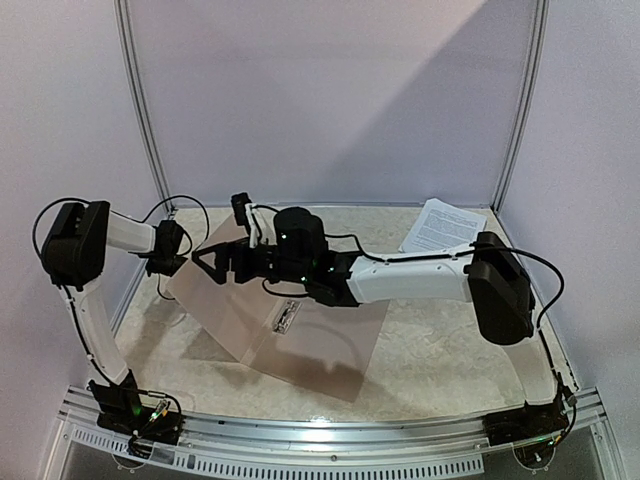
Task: Put the files into the folder
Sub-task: Open the folder at the center of the board.
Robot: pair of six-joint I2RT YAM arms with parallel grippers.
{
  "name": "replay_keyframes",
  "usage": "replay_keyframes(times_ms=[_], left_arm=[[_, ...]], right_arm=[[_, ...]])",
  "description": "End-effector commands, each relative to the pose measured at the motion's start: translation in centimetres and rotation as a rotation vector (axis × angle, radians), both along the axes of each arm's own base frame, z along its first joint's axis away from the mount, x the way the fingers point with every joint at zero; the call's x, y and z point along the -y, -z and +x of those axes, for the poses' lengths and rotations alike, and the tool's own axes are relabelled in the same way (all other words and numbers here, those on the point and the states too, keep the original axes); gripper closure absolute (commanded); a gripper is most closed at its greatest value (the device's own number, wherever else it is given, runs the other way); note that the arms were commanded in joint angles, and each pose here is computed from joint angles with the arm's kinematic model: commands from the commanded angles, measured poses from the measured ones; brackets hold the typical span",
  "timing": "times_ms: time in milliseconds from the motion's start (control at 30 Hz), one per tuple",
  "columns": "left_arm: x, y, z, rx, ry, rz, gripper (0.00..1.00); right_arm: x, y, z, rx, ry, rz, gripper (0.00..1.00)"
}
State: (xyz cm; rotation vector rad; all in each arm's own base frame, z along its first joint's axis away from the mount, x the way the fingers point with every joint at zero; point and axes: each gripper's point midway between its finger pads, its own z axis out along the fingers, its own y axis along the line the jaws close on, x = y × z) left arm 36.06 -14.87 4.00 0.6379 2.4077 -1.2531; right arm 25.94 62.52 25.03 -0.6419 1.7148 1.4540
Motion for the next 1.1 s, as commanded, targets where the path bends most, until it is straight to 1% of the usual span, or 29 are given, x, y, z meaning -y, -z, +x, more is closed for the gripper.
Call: replay_keyframes(times_ms=[0, 67, 133, 233, 300, 333, 433, 500, 600, 667, 733, 833, 967, 1067], left_arm=[[-0.3, -0.2, -0.6, 0.014, 0.008, 0.011, 0.02], [-0.6, -0.6, -0.3, 0.026, 0.001, 0.011, 0.03], [-1.8, -1.2, 0.3, 0.044, -0.033, 0.018, 0.04], [-5.1, -1.5, 1.9, 0.069, -0.126, 0.075, 0.05], [-7.9, -1.4, 3.0, 0.089, -0.194, 0.137, 0.06], [-9.2, -1.3, 3.3, 0.096, -0.223, 0.163, 0.06], [-12.5, -1.1, 3.7, 0.102, -0.284, 0.218, 0.08], [-13.9, -0.9, 3.4, 0.11, -0.296, 0.259, 0.09], [-15.3, -0.5, 2.6, 0.136, -0.286, 0.373, 0.11], [-16.3, -0.3, 2.4, 0.158, -0.302, 0.461, 0.12], [-17.2, 0.0, 2.0, 0.183, -0.297, 0.562, 0.12], [-16.7, 1.5, 1.0, 0.19, -0.232, 0.695, 0.13], [-16.8, 3.1, -0.1, 0.167, -0.205, 0.798, 0.17], [-16.3, 4.1, -1.2, 0.139, -0.169, 0.827, 0.17]], right_arm=[[-1.0, 1.5, -1.7, 0.021, -0.029, -0.053, 0.01], [-0.4, 2.9, -0.6, 0.008, 0.025, -0.103, 0.01], [0.7, 4.6, 0.4, -0.037, 0.062, -0.14, 0.01], [3.1, 6.3, 1.7, -0.126, 0.122, -0.19, 0.03], [4.8, 7.2, 2.1, -0.148, 0.158, -0.257, 0.04], [5.7, 7.7, 2.3, -0.145, 0.172, -0.309, 0.04], [9.8, 12.5, 2.2, -0.179, 0.237, -0.576, 0.05], [13.4, 15.3, 2.3, -0.169, 0.314, -0.739, 0.06], [18.2, 18.4, 2.3, -0.179, 0.402, -0.924, 0.08], [20.2, 19.8, 2.0, -0.183, 0.433, -1.015, 0.1], [22.1, 21.0, 1.7, -0.185, 0.455, -1.097, 0.11], [24.2, 22.6, 0.7, -0.199, 0.452, -1.175, 0.14], [26.9, 24.2, -0.6, -0.217, 0.454, -1.252, 0.14], [30.2, 24.7, -0.9, -0.202, 0.518, -1.343, 0.12]])
